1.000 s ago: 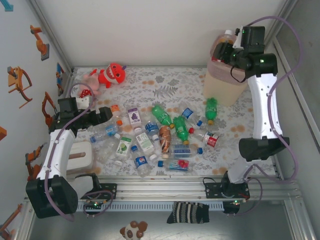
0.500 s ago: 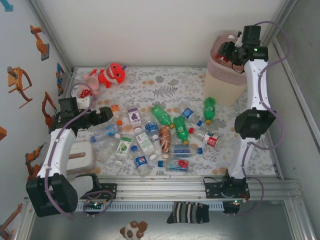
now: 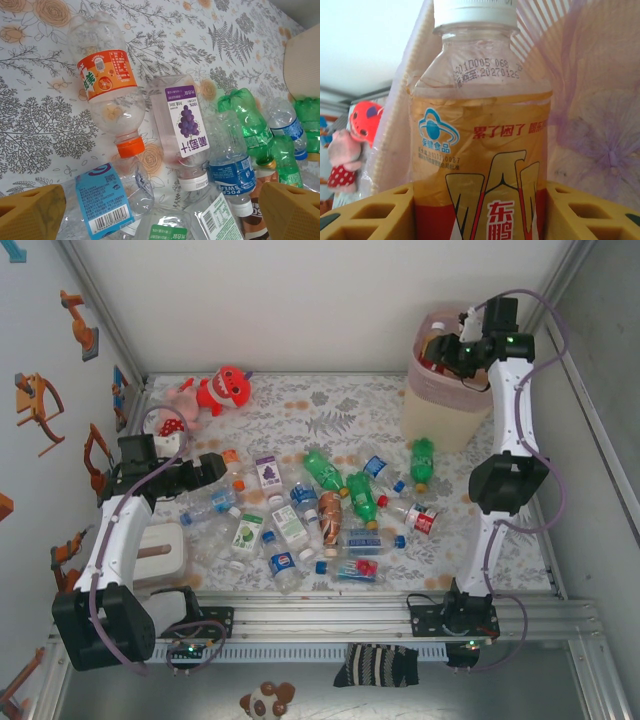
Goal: Put the plastic bottles in the bin
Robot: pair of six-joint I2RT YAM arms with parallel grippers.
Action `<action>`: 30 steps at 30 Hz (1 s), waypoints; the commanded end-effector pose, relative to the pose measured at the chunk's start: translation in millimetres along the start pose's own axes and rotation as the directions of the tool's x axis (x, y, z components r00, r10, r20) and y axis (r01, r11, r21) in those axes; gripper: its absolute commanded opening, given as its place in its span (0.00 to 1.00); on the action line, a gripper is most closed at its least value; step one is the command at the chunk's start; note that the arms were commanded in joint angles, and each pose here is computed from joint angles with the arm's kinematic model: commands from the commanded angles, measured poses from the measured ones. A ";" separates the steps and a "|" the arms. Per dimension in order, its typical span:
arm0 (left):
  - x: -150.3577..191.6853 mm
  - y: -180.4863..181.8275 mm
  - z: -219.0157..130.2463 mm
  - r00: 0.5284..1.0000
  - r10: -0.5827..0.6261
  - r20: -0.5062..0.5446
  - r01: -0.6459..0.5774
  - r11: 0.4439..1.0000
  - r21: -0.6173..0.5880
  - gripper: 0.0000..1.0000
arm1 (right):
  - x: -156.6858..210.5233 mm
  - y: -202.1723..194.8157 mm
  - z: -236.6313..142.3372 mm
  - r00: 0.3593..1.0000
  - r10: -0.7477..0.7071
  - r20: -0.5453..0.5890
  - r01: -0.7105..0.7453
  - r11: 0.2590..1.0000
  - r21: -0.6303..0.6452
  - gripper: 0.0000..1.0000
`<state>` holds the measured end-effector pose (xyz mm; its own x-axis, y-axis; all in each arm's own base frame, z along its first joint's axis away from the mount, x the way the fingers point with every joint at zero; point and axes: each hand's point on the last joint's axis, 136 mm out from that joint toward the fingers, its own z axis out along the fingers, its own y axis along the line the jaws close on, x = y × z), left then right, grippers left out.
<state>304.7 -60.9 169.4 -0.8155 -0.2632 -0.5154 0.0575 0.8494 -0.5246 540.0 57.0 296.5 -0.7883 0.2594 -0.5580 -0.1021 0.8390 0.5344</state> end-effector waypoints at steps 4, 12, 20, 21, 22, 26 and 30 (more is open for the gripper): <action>1.3 -2.8 1.1 1.000 -0.017 -0.005 0.018 0.999 0.031 0.99 | 38.4 29.8 -28.6 0.991 -0.064 -0.121 0.052 0.993 -0.103 0.54; -0.1 -1.4 2.3 0.999 -0.031 -0.007 0.032 0.999 0.039 0.98 | 59.5 37.5 -43.2 0.984 -0.049 -0.172 0.028 0.992 -0.120 0.55; -1.2 1.1 1.9 0.999 -0.041 -0.003 0.041 0.998 0.036 0.99 | 52.7 34.1 -43.7 0.983 -0.110 -0.145 0.101 0.992 -0.070 0.56; -1.3 1.4 2.0 0.999 -0.042 -0.003 0.042 0.998 0.036 0.99 | 50.8 33.1 -41.9 0.982 -0.125 -0.141 0.116 0.991 -0.068 0.56; -0.7 1.4 2.5 0.999 -0.043 -0.007 0.043 0.998 0.037 0.98 | 48.6 31.9 -39.4 0.981 -0.140 -0.137 0.131 0.989 -0.069 0.56; 0.2 2.8 3.1 0.999 -0.044 -0.009 0.045 0.999 0.031 0.99 | 43.0 31.3 -23.8 0.972 -0.196 -0.129 0.186 0.979 -0.087 0.57; 2.0 4.6 4.5 0.999 -0.048 -0.018 0.049 0.998 0.026 0.98 | 45.1 26.2 -0.6 0.957 -0.247 -0.153 0.237 0.968 -0.078 0.58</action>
<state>307.0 -58.9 166.6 -0.8209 -0.2844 -0.4952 0.0426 0.8343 -0.5497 489.4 82.7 301.2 -0.8343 0.0415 -0.5498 -0.2780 0.8296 0.4843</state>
